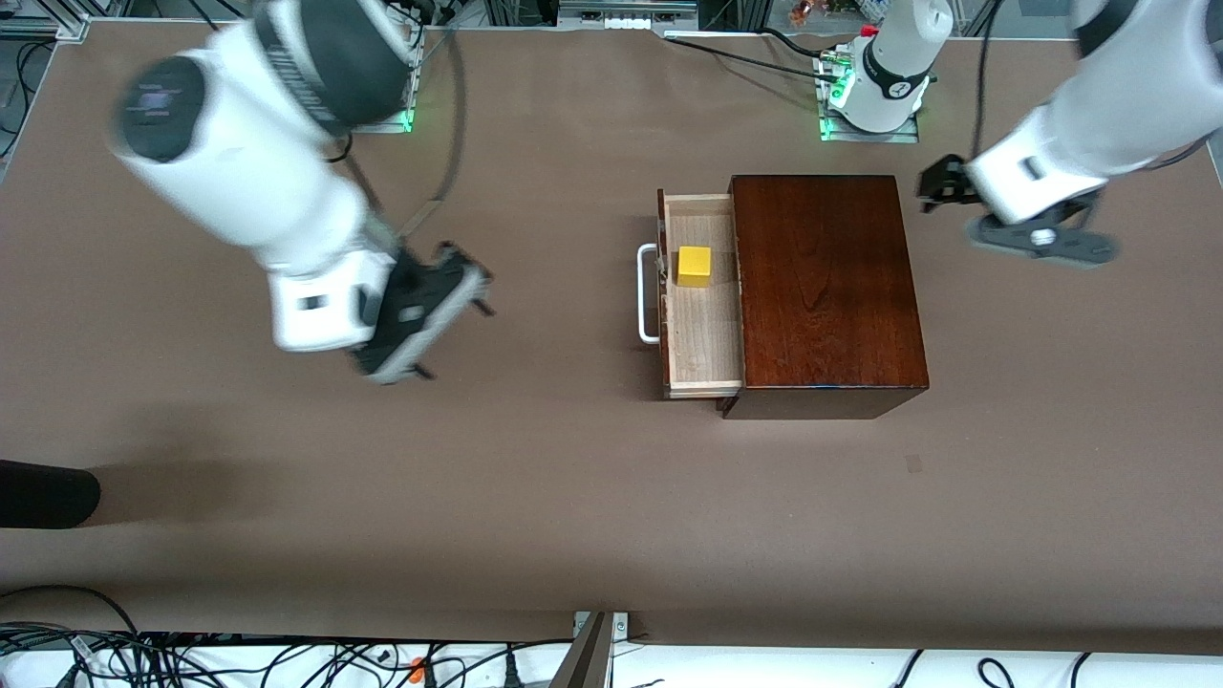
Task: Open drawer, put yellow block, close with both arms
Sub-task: 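Withdraw the right gripper while the left gripper moves to the drawer front, then push the drawer front into the box with the left gripper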
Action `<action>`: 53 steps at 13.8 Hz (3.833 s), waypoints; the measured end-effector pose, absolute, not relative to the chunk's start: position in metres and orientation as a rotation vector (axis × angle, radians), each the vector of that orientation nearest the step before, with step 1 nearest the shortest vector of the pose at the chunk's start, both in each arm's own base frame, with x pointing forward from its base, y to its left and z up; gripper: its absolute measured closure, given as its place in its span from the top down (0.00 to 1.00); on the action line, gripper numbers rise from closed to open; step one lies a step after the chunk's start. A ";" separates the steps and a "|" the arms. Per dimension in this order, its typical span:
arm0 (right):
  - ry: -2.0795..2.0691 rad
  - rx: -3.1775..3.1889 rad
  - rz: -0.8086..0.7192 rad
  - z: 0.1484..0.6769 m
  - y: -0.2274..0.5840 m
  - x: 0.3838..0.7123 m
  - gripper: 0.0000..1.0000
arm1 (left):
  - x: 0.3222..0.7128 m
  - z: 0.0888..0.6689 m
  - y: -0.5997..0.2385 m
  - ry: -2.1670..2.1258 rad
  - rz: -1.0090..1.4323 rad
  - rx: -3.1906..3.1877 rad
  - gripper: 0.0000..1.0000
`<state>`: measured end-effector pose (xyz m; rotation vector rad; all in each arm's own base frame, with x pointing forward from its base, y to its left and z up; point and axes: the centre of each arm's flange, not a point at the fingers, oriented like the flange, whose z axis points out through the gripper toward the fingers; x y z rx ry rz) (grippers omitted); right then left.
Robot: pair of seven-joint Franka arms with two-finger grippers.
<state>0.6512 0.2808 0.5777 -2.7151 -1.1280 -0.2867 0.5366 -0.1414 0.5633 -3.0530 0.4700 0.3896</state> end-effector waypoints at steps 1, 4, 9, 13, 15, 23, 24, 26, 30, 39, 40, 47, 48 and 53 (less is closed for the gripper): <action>-1.085 -2.741 -0.251 0.586 0.253 0.653 1.00 | 0.536 0.552 -0.162 0.599 0.421 -3.032 1.00; -0.985 -2.812 -0.193 0.616 0.191 0.646 1.00 | 0.533 0.522 -0.225 1.000 0.507 -3.025 1.00; -0.697 -2.914 -0.114 0.646 0.116 0.594 1.00 | 0.537 0.479 -0.326 1.608 0.299 -2.977 1.00; -0.398 -3.019 0.033 0.632 0.064 0.549 1.00 | 0.511 0.439 -0.427 2.069 0.053 -2.724 1.00; -0.296 -3.078 0.094 0.626 0.062 0.541 1.00 | 0.511 0.401 -0.453 2.298 -0.035 -2.542 1.00; -0.295 -3.102 0.095 0.627 0.063 0.540 1.00 | 0.482 0.309 -0.492 2.538 0.067 -2.155 1.00; -0.296 -3.102 0.092 0.627 0.063 0.541 1.00 | 0.482 0.304 -0.491 2.539 0.075 -2.144 1.00; -0.295 -3.103 0.087 0.627 0.063 0.542 1.00 | 0.484 0.301 -0.494 2.541 0.031 -2.138 1.00; -0.319 -3.102 0.050 0.635 0.071 0.545 1.00 | 0.480 0.283 -0.493 2.547 0.064 -2.071 1.00; -0.318 -3.103 0.050 0.635 0.071 0.546 1.00 | 0.490 0.278 -0.467 2.503 0.225 -2.114 1.00; -0.318 -3.103 0.050 0.635 0.071 0.546 1.00 | 0.495 0.280 -0.458 2.488 0.255 -2.126 1.00; -0.320 -3.103 0.044 0.633 0.072 0.548 1.00 | 0.534 0.298 -0.403 2.395 0.289 -2.212 1.00; -0.321 -3.103 0.045 0.632 0.073 0.548 1.00 | 0.536 0.298 -0.398 2.398 0.297 -2.210 1.00; -0.323 -3.104 0.047 0.631 0.073 0.549 1.00 | 0.542 0.301 -0.389 2.408 0.302 -2.202 1.00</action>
